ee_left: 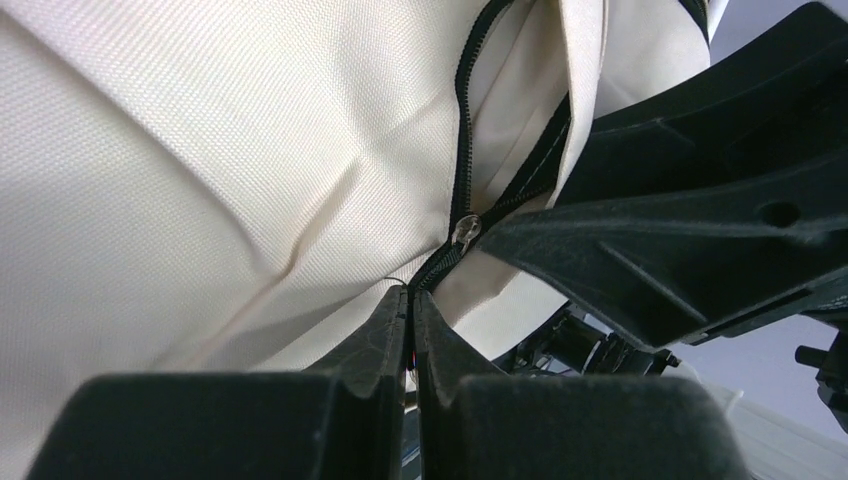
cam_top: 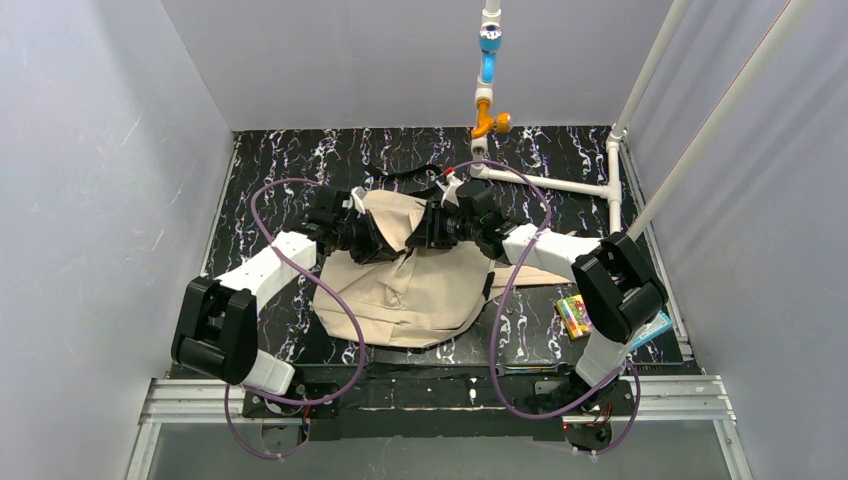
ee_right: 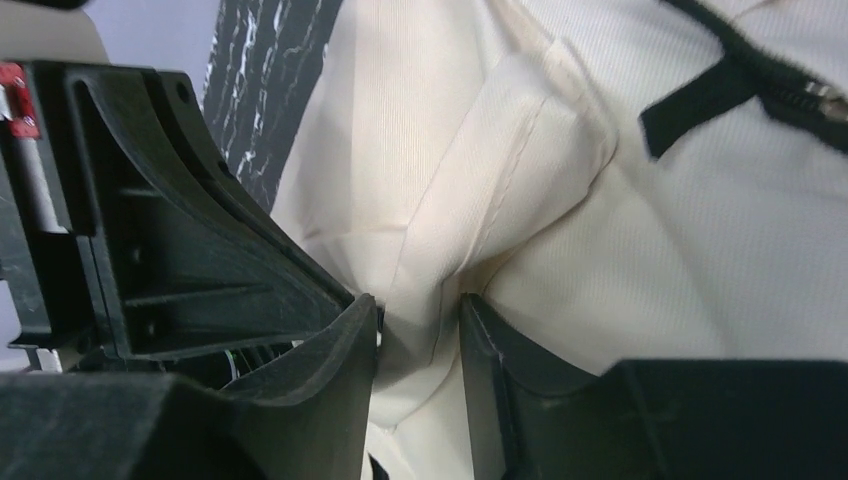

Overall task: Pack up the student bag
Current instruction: Unzip the student bag at the center of the board.

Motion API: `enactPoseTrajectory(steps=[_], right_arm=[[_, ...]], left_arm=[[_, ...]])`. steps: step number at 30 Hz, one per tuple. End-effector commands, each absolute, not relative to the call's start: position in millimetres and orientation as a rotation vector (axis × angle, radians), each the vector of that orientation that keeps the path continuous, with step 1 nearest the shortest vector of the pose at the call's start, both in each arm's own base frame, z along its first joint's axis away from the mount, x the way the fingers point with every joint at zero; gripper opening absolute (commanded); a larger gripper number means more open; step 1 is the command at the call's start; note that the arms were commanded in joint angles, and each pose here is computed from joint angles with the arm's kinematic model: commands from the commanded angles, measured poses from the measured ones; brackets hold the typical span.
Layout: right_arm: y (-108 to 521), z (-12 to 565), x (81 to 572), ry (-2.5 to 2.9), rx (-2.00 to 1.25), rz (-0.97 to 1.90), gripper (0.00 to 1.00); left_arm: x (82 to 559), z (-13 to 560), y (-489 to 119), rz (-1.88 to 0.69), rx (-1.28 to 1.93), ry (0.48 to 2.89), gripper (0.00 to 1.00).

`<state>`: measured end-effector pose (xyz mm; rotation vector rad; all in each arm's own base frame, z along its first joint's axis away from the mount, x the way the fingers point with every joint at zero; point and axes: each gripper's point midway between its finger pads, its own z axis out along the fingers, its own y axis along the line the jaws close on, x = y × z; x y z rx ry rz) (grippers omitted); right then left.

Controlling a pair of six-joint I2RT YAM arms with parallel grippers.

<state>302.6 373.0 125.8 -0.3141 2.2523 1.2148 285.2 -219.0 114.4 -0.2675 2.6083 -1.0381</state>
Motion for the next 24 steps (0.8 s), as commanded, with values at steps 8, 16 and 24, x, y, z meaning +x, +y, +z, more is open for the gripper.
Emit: enactPoseTrajectory(steps=[8,16,24], right_arm=[[371.7,143.2,292.9,2.293,-0.298,1.132,0.21],[375.0,143.8,314.9,2.267,-0.226,1.119,0.01],[371.9,141.1,325.4,2.231,-0.204,1.243,0.12]], left_arm=[[263.2,137.7,-226.6,-1.135,-0.29,2.564,0.0],[224.6,108.8,-222.4,-1.077,-0.283,2.679,0.0],[198.6,102.2,-209.3,-1.031,-0.296,2.672,0.0]])
